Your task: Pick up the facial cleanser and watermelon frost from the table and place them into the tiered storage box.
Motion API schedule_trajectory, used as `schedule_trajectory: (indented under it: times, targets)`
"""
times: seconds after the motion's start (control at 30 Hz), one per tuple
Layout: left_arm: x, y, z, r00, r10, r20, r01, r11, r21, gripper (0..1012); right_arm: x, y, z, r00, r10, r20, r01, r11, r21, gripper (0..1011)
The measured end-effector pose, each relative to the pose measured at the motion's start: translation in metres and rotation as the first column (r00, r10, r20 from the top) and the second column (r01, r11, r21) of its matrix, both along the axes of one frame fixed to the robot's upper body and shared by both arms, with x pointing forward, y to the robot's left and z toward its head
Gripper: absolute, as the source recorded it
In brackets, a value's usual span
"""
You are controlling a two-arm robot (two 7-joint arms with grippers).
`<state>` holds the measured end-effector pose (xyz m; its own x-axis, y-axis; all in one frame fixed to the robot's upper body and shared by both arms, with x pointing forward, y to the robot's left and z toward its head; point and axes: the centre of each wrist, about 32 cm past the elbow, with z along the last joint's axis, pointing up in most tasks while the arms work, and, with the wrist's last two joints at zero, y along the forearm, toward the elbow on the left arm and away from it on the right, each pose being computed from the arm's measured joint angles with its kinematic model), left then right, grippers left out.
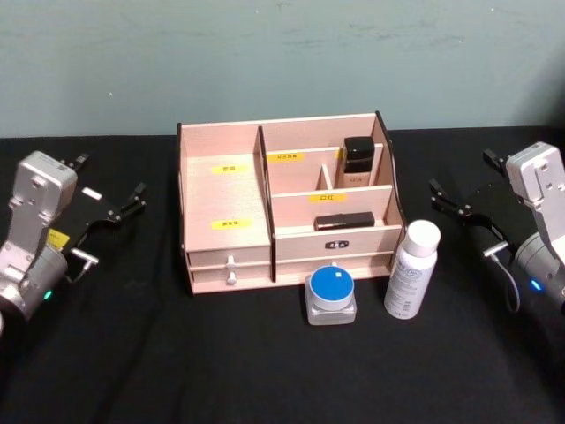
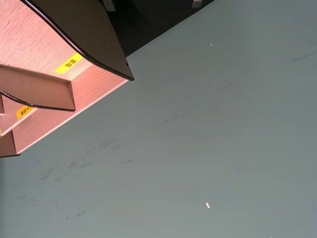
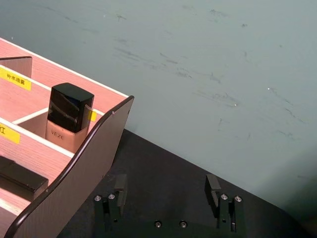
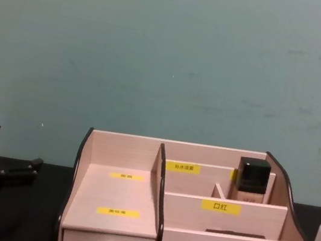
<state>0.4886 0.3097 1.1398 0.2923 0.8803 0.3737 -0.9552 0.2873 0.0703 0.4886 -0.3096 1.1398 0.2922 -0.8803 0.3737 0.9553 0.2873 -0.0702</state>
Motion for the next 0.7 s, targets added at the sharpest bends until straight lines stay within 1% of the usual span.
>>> schedule_trajectory:
  times: [0.7]
  targets:
    - [0.0000,0.0000,0.0000,1.0000,0.000,0.000,0.000,1.0000,0.000,1001,0.0000,0.0000,0.0000,1.000,0.000,0.000,0.000,1.000,0.000,1003]
